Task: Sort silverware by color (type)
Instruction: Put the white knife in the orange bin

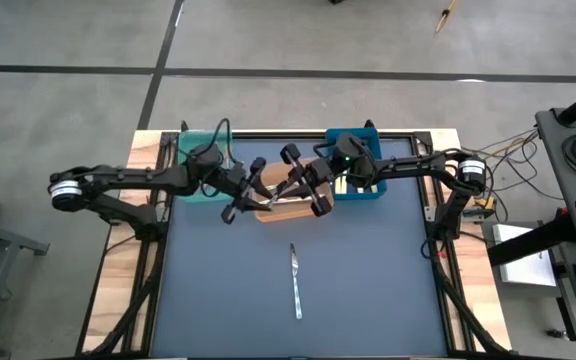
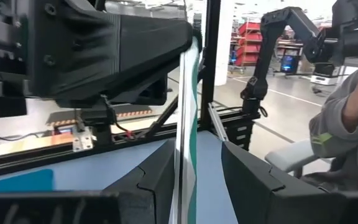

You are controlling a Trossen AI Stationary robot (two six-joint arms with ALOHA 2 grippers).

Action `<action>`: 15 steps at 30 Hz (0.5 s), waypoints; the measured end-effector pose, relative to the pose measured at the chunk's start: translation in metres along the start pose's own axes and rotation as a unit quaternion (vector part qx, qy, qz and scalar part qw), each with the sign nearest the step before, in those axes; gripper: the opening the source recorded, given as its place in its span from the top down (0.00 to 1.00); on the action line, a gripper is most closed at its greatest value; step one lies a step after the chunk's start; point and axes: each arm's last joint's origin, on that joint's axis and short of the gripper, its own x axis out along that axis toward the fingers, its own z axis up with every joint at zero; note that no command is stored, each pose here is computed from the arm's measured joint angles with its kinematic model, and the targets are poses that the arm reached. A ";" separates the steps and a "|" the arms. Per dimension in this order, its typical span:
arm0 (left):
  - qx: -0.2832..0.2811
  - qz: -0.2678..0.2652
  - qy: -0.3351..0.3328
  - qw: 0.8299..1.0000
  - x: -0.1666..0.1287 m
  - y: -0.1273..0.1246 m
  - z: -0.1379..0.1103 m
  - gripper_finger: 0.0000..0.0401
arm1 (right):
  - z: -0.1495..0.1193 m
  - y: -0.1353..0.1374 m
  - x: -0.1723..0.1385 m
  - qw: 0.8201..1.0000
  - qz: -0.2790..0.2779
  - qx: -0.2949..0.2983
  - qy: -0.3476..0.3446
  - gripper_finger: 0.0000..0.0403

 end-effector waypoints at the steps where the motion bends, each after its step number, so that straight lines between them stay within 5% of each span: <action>1: -0.002 -0.003 0.002 1.000 0.002 0.001 -0.001 0.72 | 0.000 0.000 0.000 1.000 0.000 -0.001 0.000 0.97; 8: -0.006 -0.005 0.010 1.000 0.008 0.008 -0.005 0.73 | -0.001 0.001 0.001 1.000 -0.001 -0.001 0.006 0.97; 15: 0.010 -0.001 0.005 1.000 0.005 0.006 -0.001 0.95 | -0.003 0.001 0.001 1.000 -0.001 -0.001 0.011 0.97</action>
